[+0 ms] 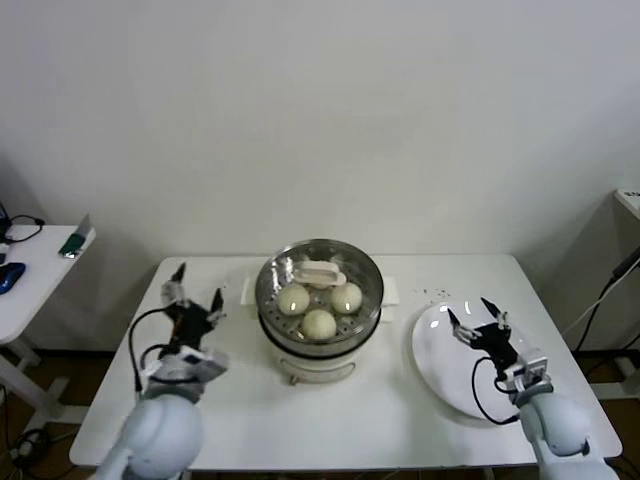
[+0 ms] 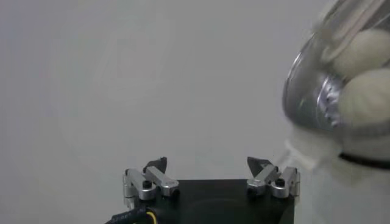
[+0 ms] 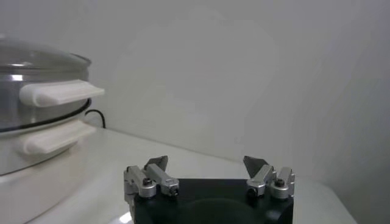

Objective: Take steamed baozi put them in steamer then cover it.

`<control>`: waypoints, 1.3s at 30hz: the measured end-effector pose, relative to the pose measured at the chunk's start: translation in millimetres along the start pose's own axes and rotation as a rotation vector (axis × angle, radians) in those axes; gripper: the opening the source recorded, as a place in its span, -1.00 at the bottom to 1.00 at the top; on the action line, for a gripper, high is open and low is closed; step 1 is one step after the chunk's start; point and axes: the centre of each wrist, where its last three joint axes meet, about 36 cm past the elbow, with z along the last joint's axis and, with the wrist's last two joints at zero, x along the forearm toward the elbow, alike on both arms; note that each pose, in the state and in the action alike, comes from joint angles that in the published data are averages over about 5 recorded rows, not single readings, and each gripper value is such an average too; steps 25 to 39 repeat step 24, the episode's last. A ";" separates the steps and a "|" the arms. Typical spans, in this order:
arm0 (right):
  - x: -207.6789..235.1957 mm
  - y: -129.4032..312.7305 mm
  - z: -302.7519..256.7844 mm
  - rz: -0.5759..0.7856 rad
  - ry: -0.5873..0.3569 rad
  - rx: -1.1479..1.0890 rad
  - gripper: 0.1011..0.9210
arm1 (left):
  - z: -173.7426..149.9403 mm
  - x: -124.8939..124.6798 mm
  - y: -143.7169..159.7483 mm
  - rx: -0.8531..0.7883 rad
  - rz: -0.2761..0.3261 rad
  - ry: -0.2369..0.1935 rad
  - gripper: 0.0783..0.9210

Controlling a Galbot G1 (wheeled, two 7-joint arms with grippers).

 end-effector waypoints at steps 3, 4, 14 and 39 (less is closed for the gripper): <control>2.6 2.1 0.6 0.002 -0.010 -0.006 0.76 | 31.5 -0.2 3.3 0.127 0.016 0.010 0.77; 3.5 2.6 0.8 0.003 -0.015 -0.009 0.76 | 41.8 0.7 2.6 0.171 0.021 0.002 0.77; 15.8 6.5 1.5 0.008 -0.066 -0.037 0.76 | 118.2 16.3 -19.1 0.564 -0.006 -0.081 0.77; 20.8 9.2 1.7 0.006 -0.089 -0.045 0.76 | 153.7 32.5 -28.6 0.703 -0.052 -0.098 0.77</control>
